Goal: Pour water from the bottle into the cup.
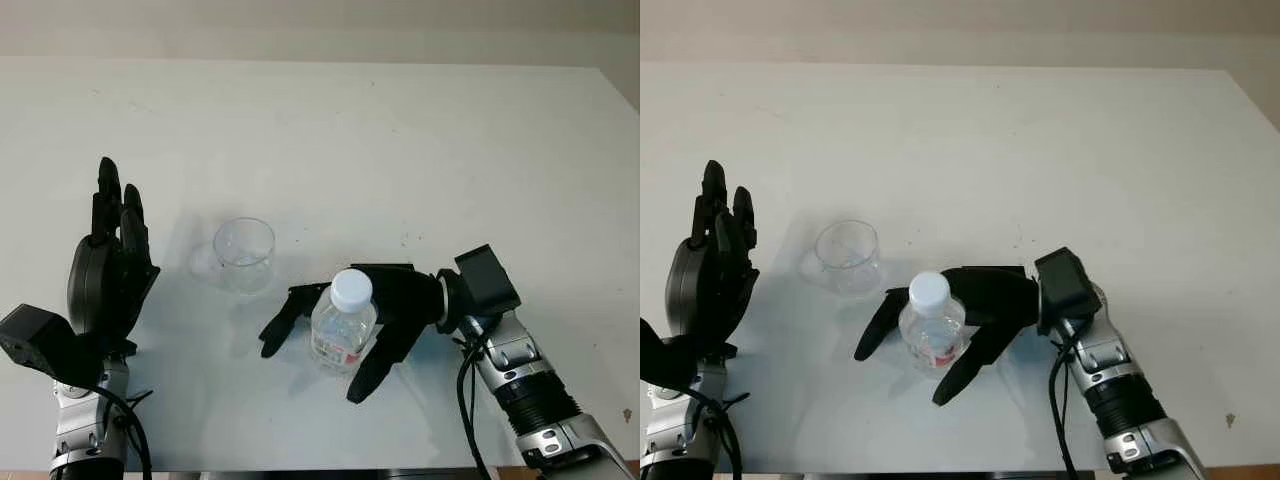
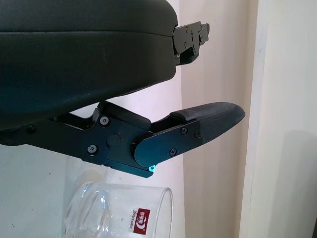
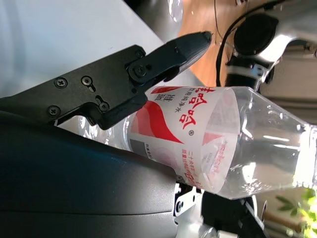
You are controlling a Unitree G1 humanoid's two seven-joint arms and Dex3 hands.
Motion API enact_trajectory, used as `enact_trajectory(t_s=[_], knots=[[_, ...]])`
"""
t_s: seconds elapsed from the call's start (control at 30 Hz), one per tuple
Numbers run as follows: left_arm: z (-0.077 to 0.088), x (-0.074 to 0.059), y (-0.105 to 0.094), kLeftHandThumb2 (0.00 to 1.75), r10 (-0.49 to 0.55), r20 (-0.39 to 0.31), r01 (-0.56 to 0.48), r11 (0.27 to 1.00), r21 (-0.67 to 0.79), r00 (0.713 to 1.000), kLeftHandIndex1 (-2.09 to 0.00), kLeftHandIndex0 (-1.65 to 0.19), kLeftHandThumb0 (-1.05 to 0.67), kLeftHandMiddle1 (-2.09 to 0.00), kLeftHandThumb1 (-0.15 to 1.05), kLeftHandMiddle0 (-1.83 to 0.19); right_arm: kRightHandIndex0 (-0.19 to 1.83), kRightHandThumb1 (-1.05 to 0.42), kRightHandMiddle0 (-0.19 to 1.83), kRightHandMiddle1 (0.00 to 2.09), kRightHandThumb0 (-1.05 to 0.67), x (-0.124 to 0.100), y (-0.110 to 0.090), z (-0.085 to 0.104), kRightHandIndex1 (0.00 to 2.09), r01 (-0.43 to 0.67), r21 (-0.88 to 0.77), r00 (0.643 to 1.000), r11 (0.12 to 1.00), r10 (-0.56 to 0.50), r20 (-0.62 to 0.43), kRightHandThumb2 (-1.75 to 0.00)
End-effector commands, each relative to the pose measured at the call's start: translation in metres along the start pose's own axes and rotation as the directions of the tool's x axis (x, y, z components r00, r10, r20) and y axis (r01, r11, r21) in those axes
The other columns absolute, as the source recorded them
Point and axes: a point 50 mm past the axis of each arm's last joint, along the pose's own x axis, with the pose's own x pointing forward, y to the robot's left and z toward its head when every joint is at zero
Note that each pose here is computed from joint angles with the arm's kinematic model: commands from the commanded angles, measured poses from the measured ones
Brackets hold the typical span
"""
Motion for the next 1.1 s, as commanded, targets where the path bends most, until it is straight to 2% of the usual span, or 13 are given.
enact_trajectory(t_s=[0.0, 0.07, 0.1, 0.2, 0.27, 0.33, 0.43, 0.5, 0.67, 0.73, 0.8, 0.97, 1.07], knots=[[0.000, -0.003, 0.001, 0.73, 0.007, 0.002, -0.007, 1.000, 0.004, 1.000, 0.00, 0.19, -0.71, 0.00, 1.05, 0.19, 0.22, -0.88, 0.22, 1.82, -0.56, 0.002, 0.008, -0.003, 1.96, 0.006, -0.007, 1.000, 1.000, -0.006, -0.004, -0.06], [0.000, -0.004, 0.002, 0.73, 0.010, 0.002, -0.010, 1.000, 0.001, 1.000, 0.00, 0.19, -0.71, 0.00, 1.05, 0.19, 0.54, -0.90, 0.41, 2.02, -0.59, 0.001, 0.012, -0.003, 2.06, 0.066, -0.044, 0.998, 0.997, -0.066, -0.005, -0.06], [0.000, -0.004, 0.002, 0.73, 0.012, 0.002, -0.012, 1.000, -0.001, 1.000, 0.00, 0.19, -0.71, 0.00, 1.05, 0.19, 0.90, -0.95, 0.67, 2.06, -0.60, 0.001, 0.013, -0.002, 2.08, 0.097, -0.060, 0.995, 0.993, -0.097, 0.009, -0.06], [0.000, -0.004, 0.003, 0.72, 0.020, 0.000, -0.020, 1.000, 0.002, 1.000, 0.00, 0.19, -0.72, 0.00, 1.05, 0.19, 1.61, -1.04, 1.28, 2.09, -0.60, 0.000, 0.017, -0.003, 2.09, 0.167, -0.089, 0.986, 0.982, -0.165, 0.028, -0.15], [-0.001, -0.004, 0.003, 0.72, 0.021, 0.001, -0.021, 1.000, 0.002, 1.000, 0.00, 0.19, -0.71, 0.00, 1.05, 0.19, 1.72, -1.04, 1.45, 2.09, -0.59, -0.001, 0.018, -0.003, 2.09, 0.201, -0.092, 0.980, 0.975, -0.199, 0.031, -0.22], [0.000, -0.004, 0.004, 0.72, 0.023, 0.001, -0.023, 1.000, 0.002, 1.000, 0.00, 0.19, -0.71, 0.00, 1.05, 0.19, 1.74, -1.05, 1.50, 2.09, -0.56, -0.002, 0.019, -0.003, 2.09, 0.242, -0.100, 0.970, 0.965, -0.239, 0.034, -0.31], [0.000, -0.003, 0.004, 0.73, 0.021, -0.002, -0.021, 1.000, 0.004, 1.000, 0.00, 0.19, -0.71, 0.00, 1.05, 0.19, 1.60, -1.05, 1.36, 2.09, -0.50, -0.004, 0.020, -0.006, 2.09, 0.313, -0.099, 0.950, 0.945, -0.310, 0.043, -0.38], [0.000, -0.003, 0.005, 0.73, 0.017, -0.003, -0.017, 1.000, 0.005, 1.000, 0.00, 0.19, -0.71, 0.00, 1.05, 0.19, 1.59, -1.05, 1.33, 2.09, -0.48, -0.006, 0.020, -0.009, 2.09, 0.361, -0.097, 0.932, 0.927, -0.358, 0.051, -0.41], [0.000, -0.001, 0.005, 0.74, 0.015, 0.002, -0.015, 1.000, 0.007, 1.000, 0.00, 0.19, -0.71, 0.00, 1.05, 0.19, 1.58, -1.05, 1.16, 2.09, -0.47, -0.013, 0.015, -0.015, 2.09, 0.497, -0.066, 0.868, 0.865, -0.495, 0.040, -0.44], [0.000, 0.000, 0.004, 0.74, 0.016, 0.001, -0.016, 1.000, 0.006, 1.000, 0.00, 0.19, -0.71, 0.00, 1.05, 0.19, 1.56, -1.05, 1.13, 2.09, -0.46, -0.019, 0.010, -0.016, 2.09, 0.556, -0.027, 0.831, 0.831, -0.554, 0.044, -0.45], [0.000, 0.000, 0.004, 0.73, 0.012, 0.002, -0.012, 1.000, 0.004, 1.000, 0.00, 0.19, -0.71, 0.00, 1.05, 0.19, 1.52, -1.05, 1.08, 2.09, -0.48, -0.027, 0.000, -0.015, 2.09, 0.637, 0.009, 0.769, 0.770, -0.637, 0.063, -0.46], [0.000, 0.001, 0.005, 0.73, 0.013, 0.002, -0.013, 1.000, 0.007, 1.000, 0.00, 0.19, -0.72, 0.00, 1.05, 0.19, 1.20, -1.05, 0.69, 2.09, -0.49, -0.044, -0.029, -0.008, 2.09, 0.762, 0.024, 0.642, 0.647, -0.760, 0.103, -0.47], [0.000, 0.001, 0.004, 0.73, 0.011, -0.002, -0.011, 1.000, 0.005, 1.000, 0.00, 0.19, -0.72, 0.00, 1.05, 0.19, 1.05, -1.05, 0.49, 2.09, -0.47, -0.051, -0.046, -0.002, 2.09, 0.797, 0.014, 0.599, 0.604, -0.792, 0.119, -0.49]])
